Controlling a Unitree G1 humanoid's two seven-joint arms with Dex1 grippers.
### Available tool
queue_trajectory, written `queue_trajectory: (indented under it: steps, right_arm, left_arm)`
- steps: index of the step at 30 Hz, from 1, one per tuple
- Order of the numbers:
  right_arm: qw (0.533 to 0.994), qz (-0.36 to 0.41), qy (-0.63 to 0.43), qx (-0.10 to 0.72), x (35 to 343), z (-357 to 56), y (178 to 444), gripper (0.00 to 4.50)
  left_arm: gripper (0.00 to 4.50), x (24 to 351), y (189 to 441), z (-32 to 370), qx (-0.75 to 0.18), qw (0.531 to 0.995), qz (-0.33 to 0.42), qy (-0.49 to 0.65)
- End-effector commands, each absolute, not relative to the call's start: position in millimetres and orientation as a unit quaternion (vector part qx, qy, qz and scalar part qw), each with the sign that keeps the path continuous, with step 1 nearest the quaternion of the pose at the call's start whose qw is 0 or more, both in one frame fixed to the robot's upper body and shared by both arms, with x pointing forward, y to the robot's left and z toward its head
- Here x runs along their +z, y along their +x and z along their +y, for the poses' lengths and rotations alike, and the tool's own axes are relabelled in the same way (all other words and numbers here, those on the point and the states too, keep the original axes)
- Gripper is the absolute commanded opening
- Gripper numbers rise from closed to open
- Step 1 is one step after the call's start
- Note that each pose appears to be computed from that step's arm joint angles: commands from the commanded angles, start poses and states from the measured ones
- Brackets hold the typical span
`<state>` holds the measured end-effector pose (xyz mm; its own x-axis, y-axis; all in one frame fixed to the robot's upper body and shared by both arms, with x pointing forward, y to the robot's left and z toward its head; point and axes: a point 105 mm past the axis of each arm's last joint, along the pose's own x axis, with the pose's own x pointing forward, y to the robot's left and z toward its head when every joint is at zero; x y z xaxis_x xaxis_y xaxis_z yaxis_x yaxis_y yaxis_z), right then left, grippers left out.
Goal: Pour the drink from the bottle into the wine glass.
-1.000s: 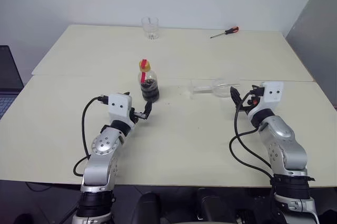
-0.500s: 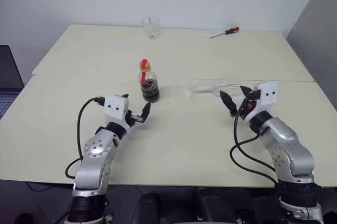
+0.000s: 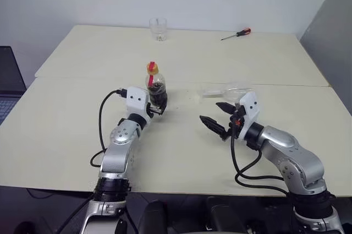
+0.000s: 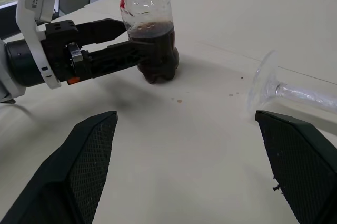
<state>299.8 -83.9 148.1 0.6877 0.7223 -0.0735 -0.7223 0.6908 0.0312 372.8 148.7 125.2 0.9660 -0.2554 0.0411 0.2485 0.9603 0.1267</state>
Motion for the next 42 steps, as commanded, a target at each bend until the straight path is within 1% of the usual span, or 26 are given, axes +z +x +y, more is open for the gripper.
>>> queue_trajectory:
  steps: [1, 5, 10, 16, 17, 18, 22, 25, 27, 28, 30, 31, 33, 35, 37, 42]
  right_arm:
    - [0.914, 0.011, -0.008, 0.405, 163.4, -78.9, 296.6, 4.48]
    - [0.913, 0.015, -0.004, 0.407, 161.9, -79.2, 293.7, 4.48]
    - [0.914, 0.014, -0.008, 0.405, 162.3, -79.0, 294.0, 4.48]
    - [0.921, 0.007, -0.015, 0.390, 165.5, -84.1, 294.5, 4.48]
    - [0.922, 0.006, -0.017, 0.387, 165.6, -85.1, 294.2, 4.50]
    - [0.923, 0.005, -0.018, 0.384, 166.0, -86.3, 293.9, 4.50]
    - [0.928, -0.012, -0.021, 0.372, 176.2, -91.6, 295.8, 4.50]
    - [0.935, -0.039, 0.009, 0.352, 191.1, -98.6, 302.9, 4.50]
    - [0.938, -0.045, 0.015, 0.345, 196.0, -102.3, 306.5, 4.50]
    - [0.938, -0.052, 0.016, 0.343, 201.9, -102.8, 308.7, 4.50]
    - [0.940, -0.080, 0.028, 0.330, 224.1, -103.5, 316.3, 4.50]
    - [0.940, -0.087, 0.029, 0.329, 235.7, -100.1, 320.1, 4.50]
    - [0.940, -0.089, 0.022, 0.328, 248.9, -95.1, 324.3, 4.50]
    - [0.930, -0.070, 0.001, 0.360, 251.8, -82.4, 321.8, 4.50]
    - [0.926, -0.061, -0.001, 0.372, 253.0, -77.7, 320.2, 4.50]
    - [0.914, -0.041, 0.034, 0.402, 253.8, -64.4, 315.2, 4.50]
  left_arm:
    - [4.50, 131.8, 377.9, 146.4, -0.132, 0.987, -0.053, 0.074]
    - [4.50, 130.8, 389.0, 144.5, -0.129, 0.987, -0.055, 0.074]
    - [4.50, 139.1, 408.0, 137.5, -0.132, 0.986, -0.072, 0.075]
    - [4.50, 135.9, 416.5, 129.8, -0.145, 0.983, -0.082, 0.075]
    - [4.10, 133.9, 415.3, 126.9, -0.153, 0.982, -0.082, 0.075]
    - [3.89, 133.1, 414.3, 125.0, -0.158, 0.981, -0.084, 0.076]
    - [2.74, 132.1, 412.6, 124.4, -0.158, 0.981, -0.085, 0.071]
    - [2.11, 131.0, 411.1, 123.6, -0.163, 0.980, -0.084, 0.073]
    - [1.83, 131.4, 410.7, 120.8, -0.172, 0.979, -0.082, 0.074]
    - [1.76, 133.5, 409.8, 116.6, -0.182, 0.977, -0.084, 0.072]
    - [1.64, 143.1, 404.8, 102.3, -0.216, 0.969, -0.097, 0.072]
    - [1.61, 146.6, 402.6, 97.0, -0.227, 0.966, -0.100, 0.072]
    - [1.53, 153.0, 395.1, 88.8, -0.240, 0.963, -0.102, 0.063]
    - [1.46, 155.4, 377.2, 79.9, -0.257, 0.959, -0.099, 0.064]
    - [1.37, 154.0, 365.8, 74.8, -0.267, 0.957, -0.090, 0.068]
    - [1.24, 150.0, 357.8, 67.8, -0.261, 0.960, -0.077, 0.067]
